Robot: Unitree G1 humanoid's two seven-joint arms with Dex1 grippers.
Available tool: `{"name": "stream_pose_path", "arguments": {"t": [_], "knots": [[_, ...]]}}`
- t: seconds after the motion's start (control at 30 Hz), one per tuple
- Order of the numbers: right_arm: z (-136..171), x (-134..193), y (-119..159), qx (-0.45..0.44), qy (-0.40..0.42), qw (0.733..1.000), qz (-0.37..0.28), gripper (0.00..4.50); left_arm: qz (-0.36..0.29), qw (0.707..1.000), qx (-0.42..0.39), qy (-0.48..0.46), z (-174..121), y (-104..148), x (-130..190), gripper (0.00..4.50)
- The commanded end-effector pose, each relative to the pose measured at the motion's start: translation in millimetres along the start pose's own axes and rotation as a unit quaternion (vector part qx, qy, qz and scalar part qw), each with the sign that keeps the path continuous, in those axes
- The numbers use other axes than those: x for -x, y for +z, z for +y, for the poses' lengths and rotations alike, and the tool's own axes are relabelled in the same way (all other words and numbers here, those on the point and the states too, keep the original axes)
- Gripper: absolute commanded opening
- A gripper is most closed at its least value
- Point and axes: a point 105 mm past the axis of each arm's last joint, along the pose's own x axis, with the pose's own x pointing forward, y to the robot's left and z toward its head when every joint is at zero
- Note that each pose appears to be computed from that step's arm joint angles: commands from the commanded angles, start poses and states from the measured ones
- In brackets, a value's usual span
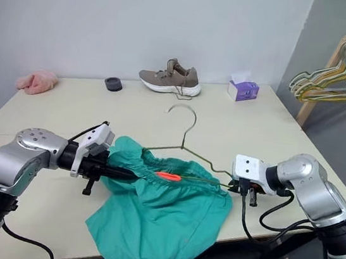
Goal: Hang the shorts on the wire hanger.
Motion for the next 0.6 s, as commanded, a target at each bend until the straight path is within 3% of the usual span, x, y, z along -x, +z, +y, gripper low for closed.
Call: {"name": "stream_pose_path", "arguments": {"t": [0.03,0.17,0.27,0.43,0.6], "knots": [[-8.3,24.5,-9.4,0.036,-0.033,0.998,0.034,1.86,-0.007,1.000,-0.016,0.012,3.3,10.1,0.8,0.00],[-10.9,43.8,-25.9,-0.014,-0.075,0.996,0.040,3.26,-0.021,0.999,-0.011,0.028,5.5,12.7,0.3,0.00],[0.5,35.9,-16.8,-0.108,-0.090,0.989,-0.045,4.26,-0.042,0.998,-0.010,0.047,10.1,18.2,-0.3,0.00],[11.4,1.4,2.8,-0.214,-0.122,0.959,-0.137,4.26,-0.057,0.997,-0.006,0.059,13.7,23.8,-0.7,0.00],[8.7,-26.9,9.9,-0.273,-0.148,0.937,-0.162,4.26,-0.056,0.997,-0.007,0.059,13.5,25.1,0.6,0.00]]}}
